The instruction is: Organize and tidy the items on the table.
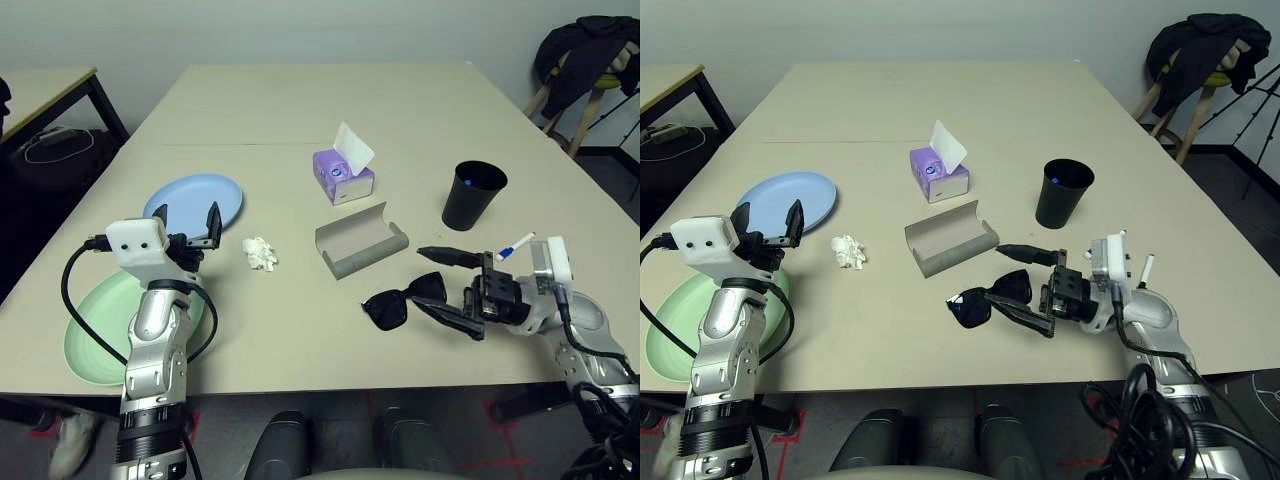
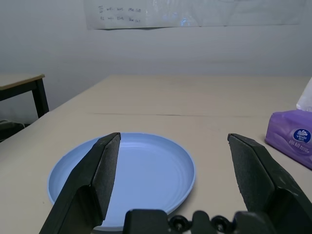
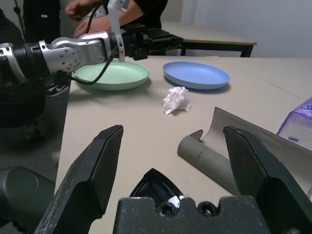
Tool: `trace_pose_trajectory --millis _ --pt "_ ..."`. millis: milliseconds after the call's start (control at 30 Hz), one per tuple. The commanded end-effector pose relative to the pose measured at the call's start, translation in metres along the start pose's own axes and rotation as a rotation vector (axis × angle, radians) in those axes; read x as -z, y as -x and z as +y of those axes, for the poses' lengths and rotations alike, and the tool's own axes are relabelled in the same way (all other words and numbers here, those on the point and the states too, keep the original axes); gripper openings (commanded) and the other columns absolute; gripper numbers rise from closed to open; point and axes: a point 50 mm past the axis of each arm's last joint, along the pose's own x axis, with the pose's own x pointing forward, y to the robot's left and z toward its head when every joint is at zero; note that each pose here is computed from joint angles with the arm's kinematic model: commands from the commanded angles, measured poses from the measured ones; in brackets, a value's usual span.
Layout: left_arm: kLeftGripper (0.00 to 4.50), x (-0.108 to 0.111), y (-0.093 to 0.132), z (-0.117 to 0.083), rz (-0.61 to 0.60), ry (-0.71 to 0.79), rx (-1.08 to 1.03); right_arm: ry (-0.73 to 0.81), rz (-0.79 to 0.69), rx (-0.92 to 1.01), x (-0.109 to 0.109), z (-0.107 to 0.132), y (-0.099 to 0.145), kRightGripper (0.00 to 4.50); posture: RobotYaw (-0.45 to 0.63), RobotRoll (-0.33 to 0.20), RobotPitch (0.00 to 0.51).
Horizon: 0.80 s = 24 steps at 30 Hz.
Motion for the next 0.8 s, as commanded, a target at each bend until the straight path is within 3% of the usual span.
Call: trace_pose_trajectory --millis 33,567,700,800 --pt "4.46 0.004 0.0 0.001 0.021 0.004 -0.001 0.007 0.001 0.015 0.001 -0.003 0.007 4.5 0.03 0.0 0.001" --pt "4.46 0.001 -0.005 0.001 0.053 0.021 -0.043 0.017 -0.004 0.056 0.012 0.002 0.012 4.5 0.02 0.0 0.01" --pt "4.46 -0.008 -0.015 0.004 0.074 0.005 -0.069 0.019 -0.001 0.049 0.013 0.002 0.011 4.5 0.03 0.0 0.012" --pt "4.46 -0.03 -0.025 0.005 0.037 0.02 -0.018 0.016 -0.007 0.05 0.014 0.001 0.01 4.5 0.03 0.0 0.012"
